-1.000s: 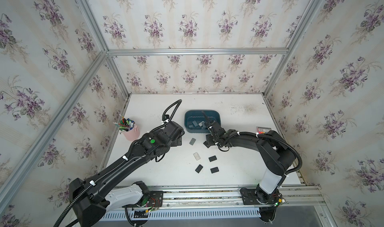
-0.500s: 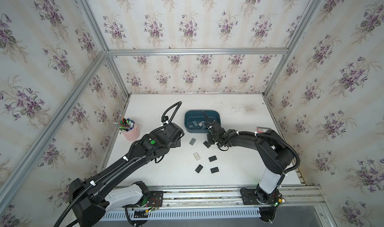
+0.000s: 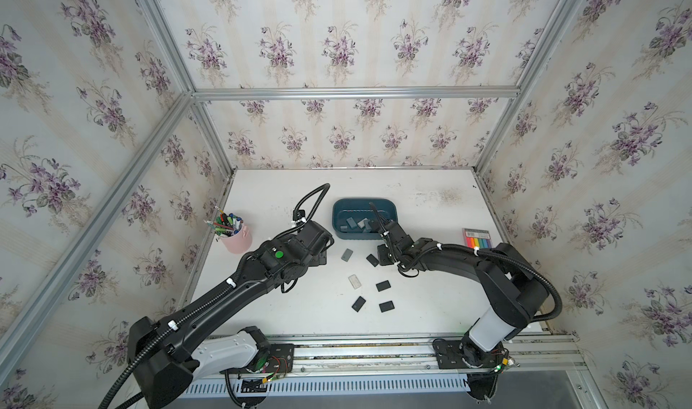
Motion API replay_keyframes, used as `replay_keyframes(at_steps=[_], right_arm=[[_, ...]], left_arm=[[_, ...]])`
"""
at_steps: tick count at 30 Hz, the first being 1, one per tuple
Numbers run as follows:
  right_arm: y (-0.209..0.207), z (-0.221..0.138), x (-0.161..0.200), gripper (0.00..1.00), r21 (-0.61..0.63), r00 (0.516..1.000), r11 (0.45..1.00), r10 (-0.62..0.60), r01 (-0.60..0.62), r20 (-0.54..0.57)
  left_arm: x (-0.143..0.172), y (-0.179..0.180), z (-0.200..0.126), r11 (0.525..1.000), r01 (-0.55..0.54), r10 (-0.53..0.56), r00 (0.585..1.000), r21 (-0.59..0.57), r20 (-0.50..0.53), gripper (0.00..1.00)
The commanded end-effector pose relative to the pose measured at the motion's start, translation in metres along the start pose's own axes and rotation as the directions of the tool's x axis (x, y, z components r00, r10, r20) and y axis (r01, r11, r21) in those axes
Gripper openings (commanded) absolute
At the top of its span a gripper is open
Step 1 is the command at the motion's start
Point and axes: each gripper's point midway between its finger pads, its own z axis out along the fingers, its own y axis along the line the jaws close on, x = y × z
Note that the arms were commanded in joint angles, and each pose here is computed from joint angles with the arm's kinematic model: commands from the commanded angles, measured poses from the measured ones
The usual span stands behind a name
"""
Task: Put the eraser in the storage box
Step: Pick up the eraser from the center of the board, then place the eraser in the storage box.
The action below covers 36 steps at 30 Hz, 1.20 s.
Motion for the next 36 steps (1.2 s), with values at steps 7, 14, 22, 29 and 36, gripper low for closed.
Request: replay_keyframes(at_steps=[7, 14, 22, 29, 36], right_arm=[[-0.006, -0.051, -0.014, 0.22, 0.007, 0.996, 0.999, 0.037, -0.038, 0.082], [0.016, -0.085, -0.066, 0.24, -0.041, 0.984, 0.999, 0.008, -0.001, 0.176], [0.032, -0.051, -0.1, 0.24, -0.057, 0.991, 0.998, -0.007, 0.014, 0.131], [0.03, -0.016, -0.112, 0.25, -0.034, 0.998, 0.999, -0.014, 0.017, 0.064], [0.027, 0.005, -0.109, 0.33, -0.026, 1.0, 1.0, -0.01, 0.01, 0.011]], left_arm=[[0.002, -0.009, 0.009, 1.0, 0.023, -0.023, 1.0, 0.009, -0.018, 1.0], [0.01, -0.01, 0.015, 0.999, 0.033, -0.032, 0.999, 0.013, -0.035, 0.99], [0.019, -0.009, 0.018, 0.999, 0.038, -0.037, 0.997, 0.012, -0.063, 0.99], [0.019, -0.01, 0.018, 0.999, 0.042, -0.041, 0.997, 0.016, -0.065, 0.99], [0.022, -0.01, 0.019, 0.999, 0.046, -0.044, 0.996, 0.019, -0.073, 0.99]])
